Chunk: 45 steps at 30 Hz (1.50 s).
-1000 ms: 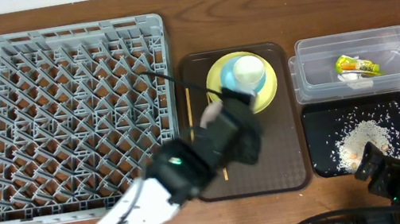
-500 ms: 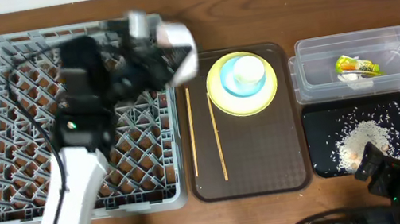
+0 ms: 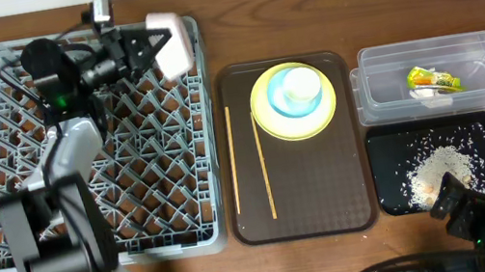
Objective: Sort waste into correct bins and load items into the dishwasher
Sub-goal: 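Set the white dish upright in the rack and open the left gripper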
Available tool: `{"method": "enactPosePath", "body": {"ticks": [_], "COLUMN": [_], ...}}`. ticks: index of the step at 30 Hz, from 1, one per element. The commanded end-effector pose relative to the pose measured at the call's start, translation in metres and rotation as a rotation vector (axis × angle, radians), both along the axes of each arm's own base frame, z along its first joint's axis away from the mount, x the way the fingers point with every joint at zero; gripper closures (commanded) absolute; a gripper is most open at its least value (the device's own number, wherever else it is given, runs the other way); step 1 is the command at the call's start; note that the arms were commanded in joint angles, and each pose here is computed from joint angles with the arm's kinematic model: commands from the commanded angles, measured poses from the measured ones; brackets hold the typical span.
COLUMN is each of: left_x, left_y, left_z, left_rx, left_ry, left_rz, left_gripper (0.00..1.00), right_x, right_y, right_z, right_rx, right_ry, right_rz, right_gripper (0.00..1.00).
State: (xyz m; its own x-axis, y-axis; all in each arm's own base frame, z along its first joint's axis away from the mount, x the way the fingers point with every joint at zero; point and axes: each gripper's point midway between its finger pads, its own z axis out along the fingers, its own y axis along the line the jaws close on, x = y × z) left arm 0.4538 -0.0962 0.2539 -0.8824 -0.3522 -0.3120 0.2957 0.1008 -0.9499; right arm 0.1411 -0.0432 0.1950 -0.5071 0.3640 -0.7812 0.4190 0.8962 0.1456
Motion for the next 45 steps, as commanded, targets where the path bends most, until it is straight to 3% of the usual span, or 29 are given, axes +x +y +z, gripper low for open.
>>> {"method": "enactPosePath", "body": {"ticks": [1,7,12,17,18,23,31,45], "left_x": [0.008,0.016,0.017,0.017,0.017,0.016,0.014,0.011], "left_y": [0.024,0.049,0.069,0.090,0.096,0.112,0.139,0.151], "left_z": [-0.033,-0.080,-0.084,-0.083,-0.083,-0.083,-0.083,-0.083], "left_rx": [-0.034,-0.061,-0.036,-0.035,-0.036,-0.036,-0.040,-0.035], "left_ry": [0.125,0.227,0.157,0.141,0.141,0.134,0.133,0.119], "left_rz": [0.008,0.034,0.063,0.107,0.119,0.148,0.201,0.219], "left_gripper": [0.92,0.92,0.92,0.83,0.74,0.59,0.52,0.51], "right_x": [-0.001,-0.001,-0.001,-0.001,-0.001,-0.001,-0.001,-0.001], "right_y": [-0.002,-0.002,-0.002,-0.002,-0.002,-0.002,-0.002,-0.002], "right_z": [0.002,0.002,0.002,0.002,0.002,0.002,0.002,0.002], "right_rx": [0.000,0.000,0.000,0.000,0.000,0.000,0.000,0.000], "right_ry": [-0.005,-0.005,-0.005,-0.005,-0.005,-0.005,-0.005,-0.005], "right_rz": [-0.014,-0.014,-0.014,-0.014,-0.014,-0.014,-0.014,-0.014], "right_gripper": [0.01,0.01,0.01,0.01,0.01,0.01,0.01,0.01]}}
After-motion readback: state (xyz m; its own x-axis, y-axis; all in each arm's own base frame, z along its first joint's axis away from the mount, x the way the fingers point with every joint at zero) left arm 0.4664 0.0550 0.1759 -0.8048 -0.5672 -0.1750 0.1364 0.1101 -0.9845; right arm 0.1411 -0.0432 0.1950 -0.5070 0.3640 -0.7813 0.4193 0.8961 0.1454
